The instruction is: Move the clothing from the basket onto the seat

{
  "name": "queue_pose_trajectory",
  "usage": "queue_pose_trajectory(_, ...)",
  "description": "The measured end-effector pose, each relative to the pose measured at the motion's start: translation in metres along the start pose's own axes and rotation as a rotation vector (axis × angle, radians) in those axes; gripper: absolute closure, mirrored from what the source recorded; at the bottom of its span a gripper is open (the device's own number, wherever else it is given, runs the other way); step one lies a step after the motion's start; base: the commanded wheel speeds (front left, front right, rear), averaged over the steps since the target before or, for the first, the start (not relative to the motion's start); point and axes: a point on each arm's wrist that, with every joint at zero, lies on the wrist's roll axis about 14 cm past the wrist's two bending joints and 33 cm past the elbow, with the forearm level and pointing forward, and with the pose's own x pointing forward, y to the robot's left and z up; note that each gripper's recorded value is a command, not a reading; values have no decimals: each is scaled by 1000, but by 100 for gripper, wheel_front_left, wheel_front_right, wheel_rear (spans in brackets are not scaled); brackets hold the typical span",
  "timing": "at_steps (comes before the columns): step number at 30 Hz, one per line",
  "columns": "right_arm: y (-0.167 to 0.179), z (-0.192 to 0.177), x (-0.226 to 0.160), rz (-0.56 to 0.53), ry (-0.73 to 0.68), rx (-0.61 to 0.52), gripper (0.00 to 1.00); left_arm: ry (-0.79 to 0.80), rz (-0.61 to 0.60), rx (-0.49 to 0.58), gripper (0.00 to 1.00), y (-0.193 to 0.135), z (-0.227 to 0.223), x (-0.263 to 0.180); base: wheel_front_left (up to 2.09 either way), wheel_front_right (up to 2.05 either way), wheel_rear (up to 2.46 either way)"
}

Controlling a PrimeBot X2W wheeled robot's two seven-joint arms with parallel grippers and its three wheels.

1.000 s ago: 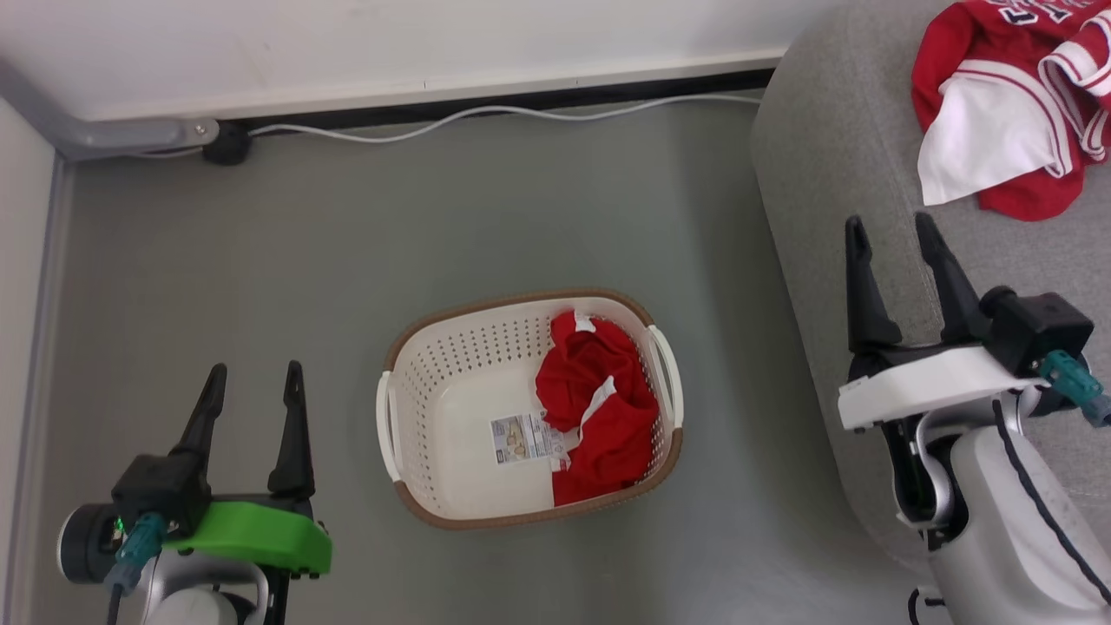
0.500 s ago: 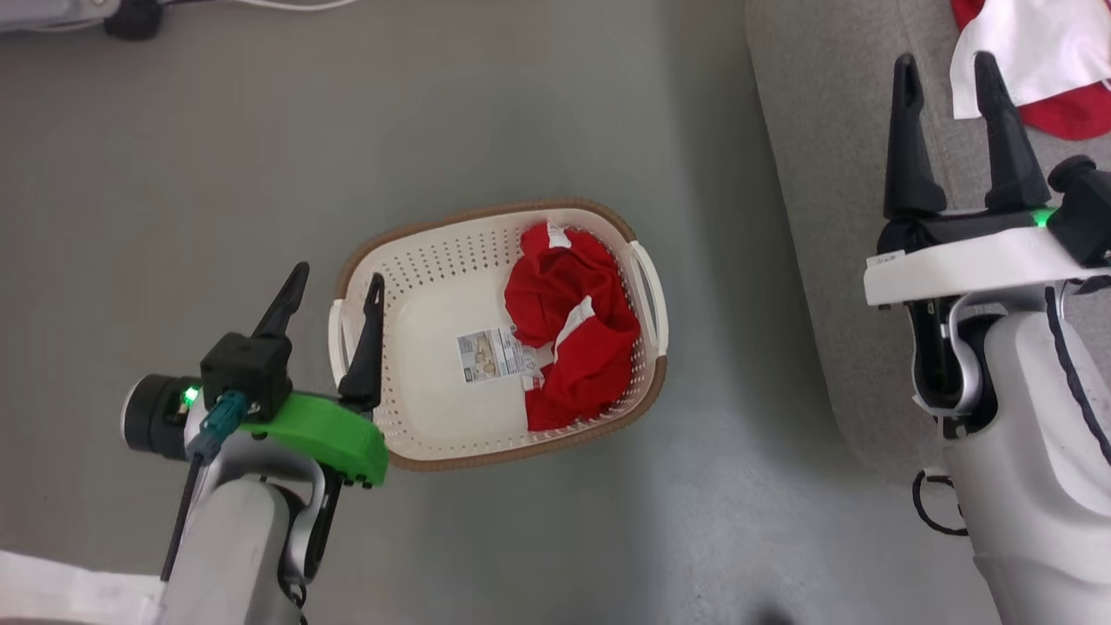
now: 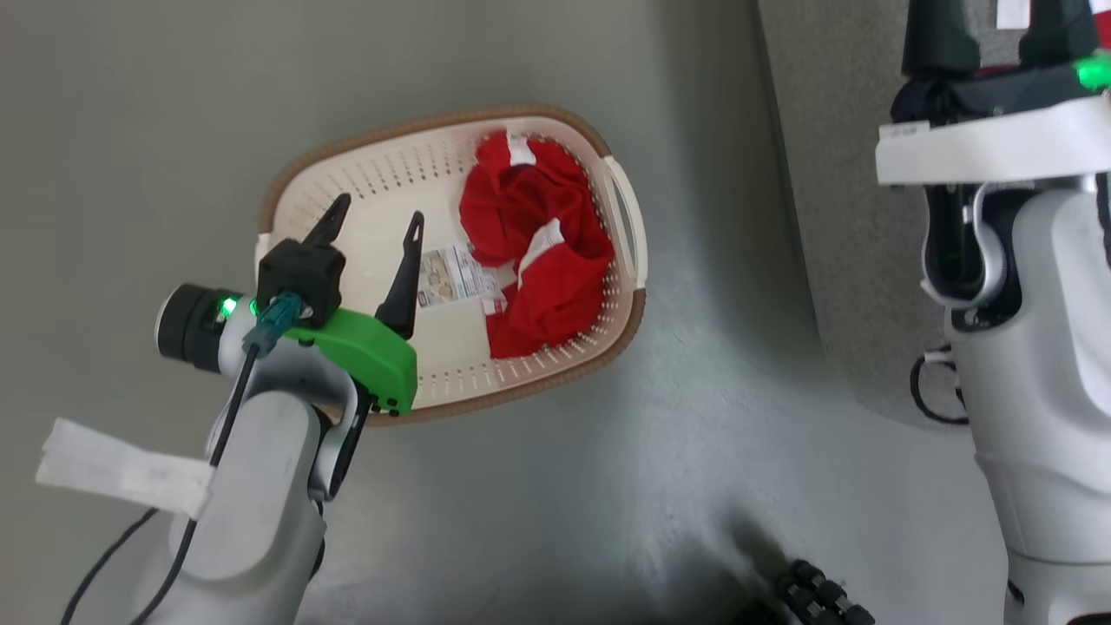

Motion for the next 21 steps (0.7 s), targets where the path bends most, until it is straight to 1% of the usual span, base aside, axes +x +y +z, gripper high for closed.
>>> queue_pose_trajectory(10,-4,-21,34,23,-18,-36,0,96,-89,-25,0,-10,-46,42,0,0,0)
queue_pose_trajectory(16,-9,-45,43,25,13,-55,0,196,-145,-54,0,-21,-90,50,0,0,0)
queue_pose_trajectory(21,-9,-63,46,30,47,-59,0,238,-195,-70,0,-34,-110,57,0,0,0)
